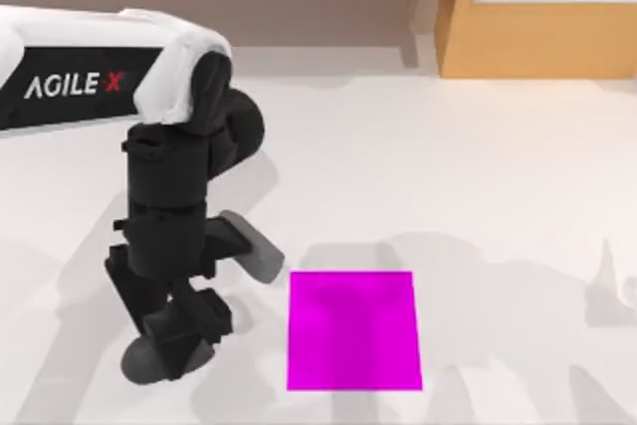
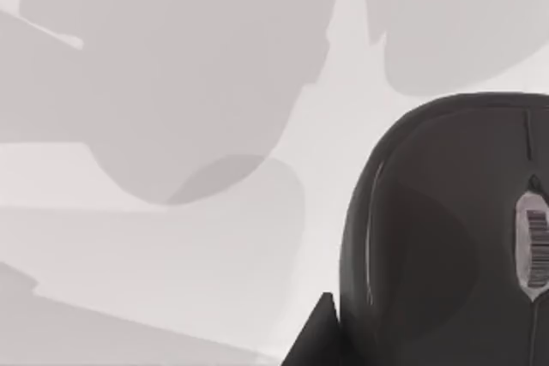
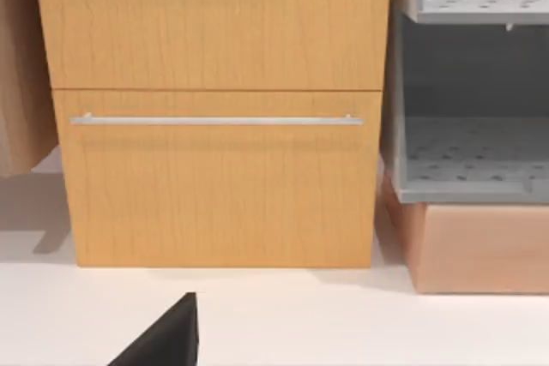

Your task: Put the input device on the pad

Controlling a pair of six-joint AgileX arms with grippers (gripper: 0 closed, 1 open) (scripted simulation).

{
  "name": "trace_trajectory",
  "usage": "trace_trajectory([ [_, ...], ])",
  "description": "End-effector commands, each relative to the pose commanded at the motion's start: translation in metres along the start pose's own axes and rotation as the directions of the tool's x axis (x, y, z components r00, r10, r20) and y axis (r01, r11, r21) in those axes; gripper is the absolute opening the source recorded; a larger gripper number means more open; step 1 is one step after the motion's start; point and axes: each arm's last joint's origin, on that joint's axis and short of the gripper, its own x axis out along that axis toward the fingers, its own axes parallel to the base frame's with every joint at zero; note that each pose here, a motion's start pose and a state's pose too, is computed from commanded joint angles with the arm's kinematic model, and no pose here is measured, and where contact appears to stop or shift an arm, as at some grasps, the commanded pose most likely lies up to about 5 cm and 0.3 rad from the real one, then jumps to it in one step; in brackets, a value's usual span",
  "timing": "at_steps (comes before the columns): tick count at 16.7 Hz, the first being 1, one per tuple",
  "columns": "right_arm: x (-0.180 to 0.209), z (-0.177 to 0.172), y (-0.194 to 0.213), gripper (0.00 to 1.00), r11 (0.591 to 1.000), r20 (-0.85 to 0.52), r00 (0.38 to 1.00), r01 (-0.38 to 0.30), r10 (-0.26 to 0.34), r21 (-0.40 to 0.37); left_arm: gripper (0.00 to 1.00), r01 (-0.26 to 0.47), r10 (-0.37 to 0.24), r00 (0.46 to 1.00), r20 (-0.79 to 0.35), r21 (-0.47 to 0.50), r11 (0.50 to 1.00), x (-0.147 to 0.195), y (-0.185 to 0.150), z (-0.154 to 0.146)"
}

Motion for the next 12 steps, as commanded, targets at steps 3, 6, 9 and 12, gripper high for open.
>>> trace_trajectory([
  [3,0.0,0.0,0.0,1.0,1.0,0.0,1.0,0.0,0.0,0.0,0.0,-0.04,0.033,0.999,-0.03,-0.263,0.964,0.006,-0.026,0.026],
  [6,0.0,0.0,0.0,1.0,1.0,0.0,1.0,0.0,0.0,0.0,0.0,-0.086,0.1,0.995,0.0,-0.5,0.862,0.004,-0.049,0.05],
  [9,0.0,0.0,0.0,1.0,1.0,0.0,1.0,0.0,0.0,0.0,0.0,-0.076,0.183,0.979,0.085,-0.684,0.726,-0.005,-0.07,0.07],
  [12,0.0,0.0,0.0,1.0,1.0,0.0,1.0,0.0,0.0,0.0,0.0,-0.001,0.261,0.945,0.198,-0.795,0.607,-0.02,-0.087,0.086],
])
